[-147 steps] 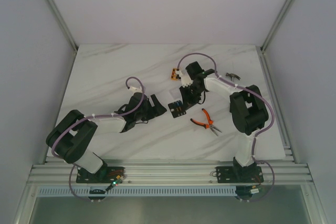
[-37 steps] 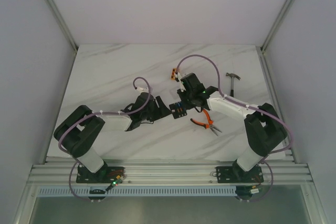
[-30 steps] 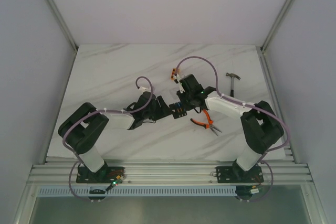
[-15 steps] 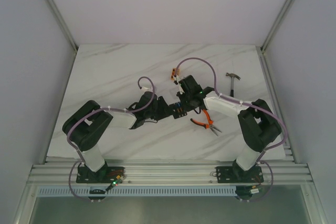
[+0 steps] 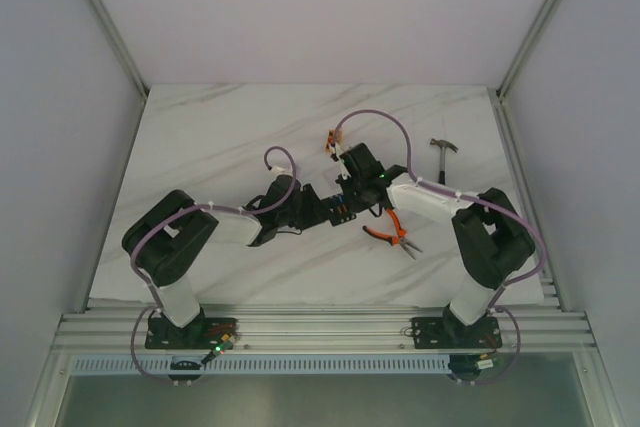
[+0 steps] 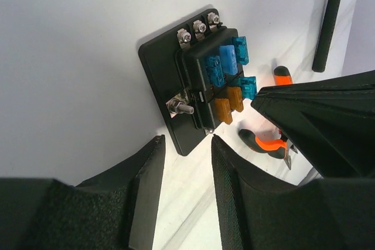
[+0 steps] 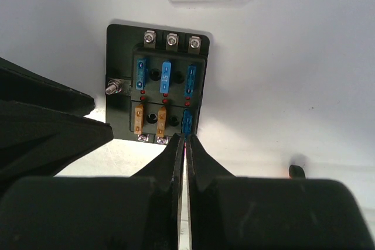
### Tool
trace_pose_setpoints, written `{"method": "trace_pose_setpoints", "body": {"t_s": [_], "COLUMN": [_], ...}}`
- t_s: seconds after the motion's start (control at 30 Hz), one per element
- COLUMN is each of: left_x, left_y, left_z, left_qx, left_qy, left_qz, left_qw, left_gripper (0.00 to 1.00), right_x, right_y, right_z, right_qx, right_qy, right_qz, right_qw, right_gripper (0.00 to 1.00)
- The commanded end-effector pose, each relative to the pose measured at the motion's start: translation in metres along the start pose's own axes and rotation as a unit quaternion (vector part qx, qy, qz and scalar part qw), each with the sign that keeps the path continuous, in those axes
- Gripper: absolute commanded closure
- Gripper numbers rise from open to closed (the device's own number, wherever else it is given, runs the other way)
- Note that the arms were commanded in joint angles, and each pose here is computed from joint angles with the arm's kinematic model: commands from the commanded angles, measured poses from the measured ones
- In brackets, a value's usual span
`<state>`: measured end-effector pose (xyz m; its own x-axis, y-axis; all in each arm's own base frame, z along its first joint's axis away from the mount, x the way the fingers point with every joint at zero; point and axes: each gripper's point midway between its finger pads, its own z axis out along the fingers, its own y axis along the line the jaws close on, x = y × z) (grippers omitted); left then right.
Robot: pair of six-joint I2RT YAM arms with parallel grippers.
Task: Snap on the fuse box
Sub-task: Install the fuse at the fuse box base.
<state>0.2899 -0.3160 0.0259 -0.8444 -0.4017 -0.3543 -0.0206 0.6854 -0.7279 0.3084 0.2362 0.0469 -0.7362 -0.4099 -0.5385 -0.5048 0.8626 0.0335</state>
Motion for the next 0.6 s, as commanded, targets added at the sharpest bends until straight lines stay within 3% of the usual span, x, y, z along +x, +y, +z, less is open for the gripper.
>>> {"method": "trace_pose_setpoints", "body": {"t_s": [0.0,0.4,0.57], "left_x": [0.016,0.02,0.02], "left_y": [0.021,0.028,0.029], "left_z": [0.005,0.009,0.008], "left_qx": [-0.034,-0.042,-0.042], "left_qy": [0.027,0.03,0.029], "left_qz": [-0.002,-0.009,-0.011], "left_qw": [0.999,0.999,0.999], "left_gripper": [0.53,0.55,0.55], "right_x": [0.014,0.037,0.024], "right_y": [0.0,0.003,0.008], "right_z": [0.01,0.023,0.017], "right_qx": [0.003,0.018,0.013], "right_qy": [0.034,0.102,0.082], "right_qz": [-0.015,-0.066,-0.065], "right_qw": [0.999,0.992,0.994], "right_gripper": [1.0,1.0,0.97]}}
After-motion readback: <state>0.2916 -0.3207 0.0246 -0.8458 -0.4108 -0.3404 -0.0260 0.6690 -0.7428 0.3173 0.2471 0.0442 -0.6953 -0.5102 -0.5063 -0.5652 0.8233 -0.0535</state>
